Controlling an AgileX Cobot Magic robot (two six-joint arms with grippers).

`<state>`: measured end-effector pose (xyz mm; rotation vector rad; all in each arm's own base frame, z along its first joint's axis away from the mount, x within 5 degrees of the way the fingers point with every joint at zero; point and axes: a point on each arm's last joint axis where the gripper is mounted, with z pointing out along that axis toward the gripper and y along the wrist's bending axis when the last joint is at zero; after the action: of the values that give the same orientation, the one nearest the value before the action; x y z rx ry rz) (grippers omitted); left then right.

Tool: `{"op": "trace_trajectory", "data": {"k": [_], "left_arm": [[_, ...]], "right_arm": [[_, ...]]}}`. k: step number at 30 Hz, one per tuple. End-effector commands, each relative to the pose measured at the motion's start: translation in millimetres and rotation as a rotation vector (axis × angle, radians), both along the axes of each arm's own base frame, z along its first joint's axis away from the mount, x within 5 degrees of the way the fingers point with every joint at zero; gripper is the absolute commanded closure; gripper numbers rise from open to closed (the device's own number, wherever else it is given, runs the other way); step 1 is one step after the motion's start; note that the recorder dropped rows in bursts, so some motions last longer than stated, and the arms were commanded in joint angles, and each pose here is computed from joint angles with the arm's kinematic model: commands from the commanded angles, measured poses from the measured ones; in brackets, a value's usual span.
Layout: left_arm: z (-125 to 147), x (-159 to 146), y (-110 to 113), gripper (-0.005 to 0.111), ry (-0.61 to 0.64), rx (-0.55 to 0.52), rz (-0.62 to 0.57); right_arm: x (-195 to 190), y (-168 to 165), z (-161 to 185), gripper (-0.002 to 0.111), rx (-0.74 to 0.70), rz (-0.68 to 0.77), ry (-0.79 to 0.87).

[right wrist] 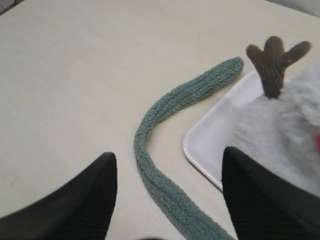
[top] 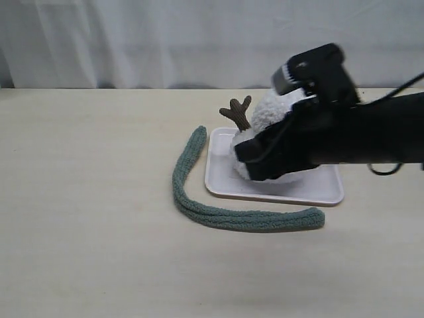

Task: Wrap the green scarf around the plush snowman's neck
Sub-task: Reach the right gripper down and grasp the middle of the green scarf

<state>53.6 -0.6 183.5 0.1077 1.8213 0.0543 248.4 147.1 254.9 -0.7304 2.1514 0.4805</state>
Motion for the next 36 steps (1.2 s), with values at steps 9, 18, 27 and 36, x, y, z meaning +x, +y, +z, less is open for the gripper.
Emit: {"op": "trace_trajectory", "data": {"k": [9, 18, 27, 36], "left_arm": [[-0.2, 0.1, -0.1, 0.107, -0.009, -0.003, -0.001], [-0.2, 0.1, -0.1, 0.107, -0.009, -0.003, -0.001], [-0.2, 0.1, -0.1, 0.107, -0.009, -0.003, -0.001], [-0.2, 0.1, -0.1, 0.107, -0.009, -0.003, -0.001]], "right_arm": [[51.5, 94.6, -88.3, 0.051, -0.177, 0.198, 0.121], [73.2, 105.7, -137.9, 0.051, -0.251, 0.188, 0.151], [73.3, 104.6, -162.0, 0.053, -0.291, 0.196, 0.182], [70.8, 104.6, -168.4, 0.092, -0.313, 0.238, 0.195]]}}
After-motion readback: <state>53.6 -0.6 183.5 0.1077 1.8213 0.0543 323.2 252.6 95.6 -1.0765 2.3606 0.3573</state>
